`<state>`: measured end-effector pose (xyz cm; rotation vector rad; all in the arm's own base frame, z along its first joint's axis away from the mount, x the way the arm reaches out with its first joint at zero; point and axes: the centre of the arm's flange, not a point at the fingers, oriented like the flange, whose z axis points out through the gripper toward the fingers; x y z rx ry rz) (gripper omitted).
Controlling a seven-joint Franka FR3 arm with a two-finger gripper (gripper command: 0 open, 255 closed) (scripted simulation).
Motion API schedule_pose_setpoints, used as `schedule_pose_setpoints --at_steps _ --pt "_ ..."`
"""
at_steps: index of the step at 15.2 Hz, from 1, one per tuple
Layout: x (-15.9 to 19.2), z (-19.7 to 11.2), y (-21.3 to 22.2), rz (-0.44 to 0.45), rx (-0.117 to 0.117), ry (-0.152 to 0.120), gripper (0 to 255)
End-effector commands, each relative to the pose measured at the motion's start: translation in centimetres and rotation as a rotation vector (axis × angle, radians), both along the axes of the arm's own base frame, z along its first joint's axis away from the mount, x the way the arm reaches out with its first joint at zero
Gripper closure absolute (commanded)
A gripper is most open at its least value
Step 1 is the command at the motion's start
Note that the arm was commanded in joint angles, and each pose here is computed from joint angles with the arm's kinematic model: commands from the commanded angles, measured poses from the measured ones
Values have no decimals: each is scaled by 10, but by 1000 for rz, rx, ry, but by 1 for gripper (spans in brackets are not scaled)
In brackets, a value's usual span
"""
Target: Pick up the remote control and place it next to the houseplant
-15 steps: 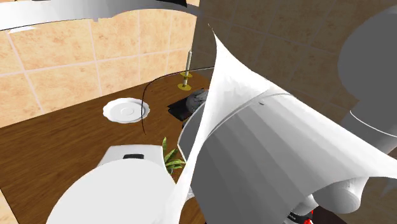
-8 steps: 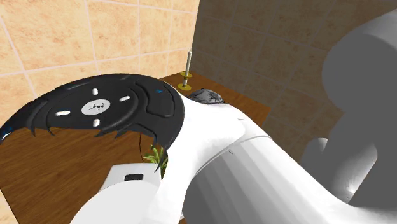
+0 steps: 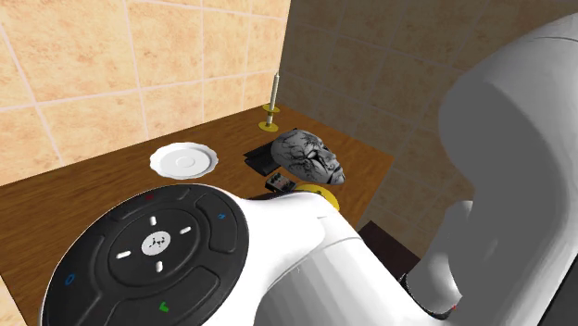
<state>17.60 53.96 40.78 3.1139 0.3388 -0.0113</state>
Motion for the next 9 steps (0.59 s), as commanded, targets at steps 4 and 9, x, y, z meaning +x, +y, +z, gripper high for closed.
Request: schedule_pose_setpoints --at_steps 4,9 --pt "-1 -27 0 0 1 0 255" --pt "-1 -53 0 0 1 0 255"
